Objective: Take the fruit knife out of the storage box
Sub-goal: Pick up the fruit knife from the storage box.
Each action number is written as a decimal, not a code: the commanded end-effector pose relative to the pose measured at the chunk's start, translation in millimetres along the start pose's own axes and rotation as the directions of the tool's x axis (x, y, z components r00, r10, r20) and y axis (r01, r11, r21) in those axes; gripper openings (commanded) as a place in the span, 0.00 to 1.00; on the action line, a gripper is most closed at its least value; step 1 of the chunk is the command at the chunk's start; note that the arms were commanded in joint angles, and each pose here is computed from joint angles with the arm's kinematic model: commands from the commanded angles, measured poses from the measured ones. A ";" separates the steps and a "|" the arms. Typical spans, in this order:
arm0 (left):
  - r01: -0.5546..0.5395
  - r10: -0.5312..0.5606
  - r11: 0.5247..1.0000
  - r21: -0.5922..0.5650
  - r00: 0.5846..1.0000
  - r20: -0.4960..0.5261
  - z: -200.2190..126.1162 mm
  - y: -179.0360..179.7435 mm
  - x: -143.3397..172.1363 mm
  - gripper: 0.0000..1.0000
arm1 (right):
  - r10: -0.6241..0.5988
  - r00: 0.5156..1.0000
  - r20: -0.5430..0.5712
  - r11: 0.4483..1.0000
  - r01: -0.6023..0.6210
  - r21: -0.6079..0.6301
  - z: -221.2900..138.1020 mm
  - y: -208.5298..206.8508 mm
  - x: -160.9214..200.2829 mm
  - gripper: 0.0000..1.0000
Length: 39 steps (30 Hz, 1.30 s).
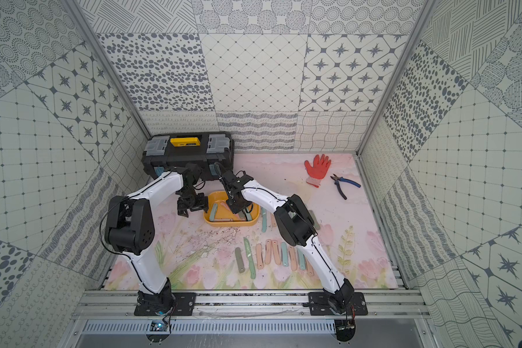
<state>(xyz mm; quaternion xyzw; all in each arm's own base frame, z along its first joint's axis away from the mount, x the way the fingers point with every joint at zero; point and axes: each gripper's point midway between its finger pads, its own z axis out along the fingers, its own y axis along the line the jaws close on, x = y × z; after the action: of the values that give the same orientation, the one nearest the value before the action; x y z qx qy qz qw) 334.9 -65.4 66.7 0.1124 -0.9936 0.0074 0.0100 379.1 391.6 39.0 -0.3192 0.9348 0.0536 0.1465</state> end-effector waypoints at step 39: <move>-0.002 0.002 1.000 -0.017 1.000 -0.017 -2.4 2.4 2.8 0.81 | 0.024 0.992 0.121 1.000 -0.023 -0.012 -53.7 2.2 -30.6 0.21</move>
<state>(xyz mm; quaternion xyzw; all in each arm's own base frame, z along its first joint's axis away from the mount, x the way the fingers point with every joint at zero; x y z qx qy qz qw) 334.9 -65.4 66.7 0.1124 -0.9936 0.0074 0.0100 383.7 395.2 70.4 -0.3147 0.9316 0.0639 0.1702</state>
